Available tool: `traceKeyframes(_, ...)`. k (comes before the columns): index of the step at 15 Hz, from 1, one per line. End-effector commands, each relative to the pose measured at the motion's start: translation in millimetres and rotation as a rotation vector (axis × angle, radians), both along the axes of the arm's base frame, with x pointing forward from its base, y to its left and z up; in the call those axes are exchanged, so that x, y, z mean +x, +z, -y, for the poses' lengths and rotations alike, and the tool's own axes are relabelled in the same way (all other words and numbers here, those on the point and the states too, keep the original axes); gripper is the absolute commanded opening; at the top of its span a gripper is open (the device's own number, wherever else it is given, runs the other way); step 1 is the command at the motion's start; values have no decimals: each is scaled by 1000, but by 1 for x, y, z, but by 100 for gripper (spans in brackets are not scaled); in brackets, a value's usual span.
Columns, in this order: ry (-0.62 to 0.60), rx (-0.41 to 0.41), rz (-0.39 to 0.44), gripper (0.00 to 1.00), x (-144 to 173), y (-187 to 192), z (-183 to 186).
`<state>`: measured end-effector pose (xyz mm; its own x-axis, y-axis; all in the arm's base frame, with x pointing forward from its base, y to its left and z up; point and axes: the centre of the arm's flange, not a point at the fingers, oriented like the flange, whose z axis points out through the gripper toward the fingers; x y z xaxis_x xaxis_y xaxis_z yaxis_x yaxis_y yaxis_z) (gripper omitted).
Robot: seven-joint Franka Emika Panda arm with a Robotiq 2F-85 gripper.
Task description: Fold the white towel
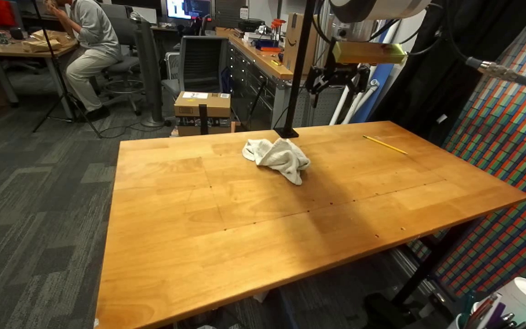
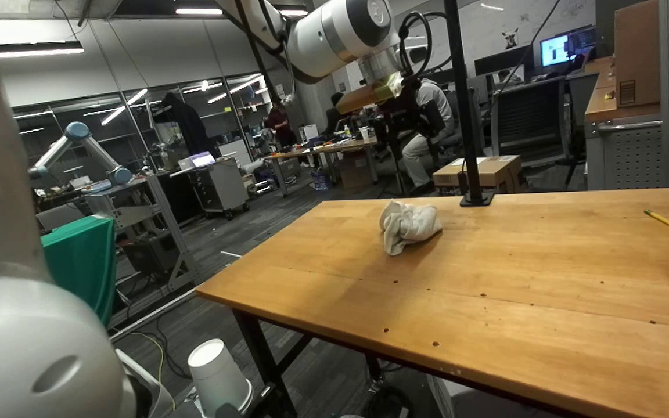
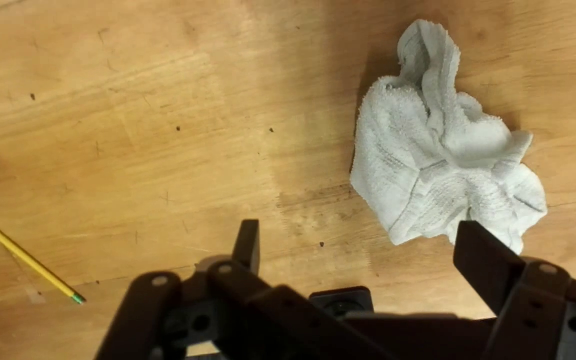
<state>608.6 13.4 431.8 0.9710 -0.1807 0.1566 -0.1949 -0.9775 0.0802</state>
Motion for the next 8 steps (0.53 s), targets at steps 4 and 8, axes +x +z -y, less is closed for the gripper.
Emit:
traceKeyframes(4, -151, 114, 11, 100, -69, 14, 59)
traceKeyframes(8, -170, 99, -20, 100, -65, 8, 72)
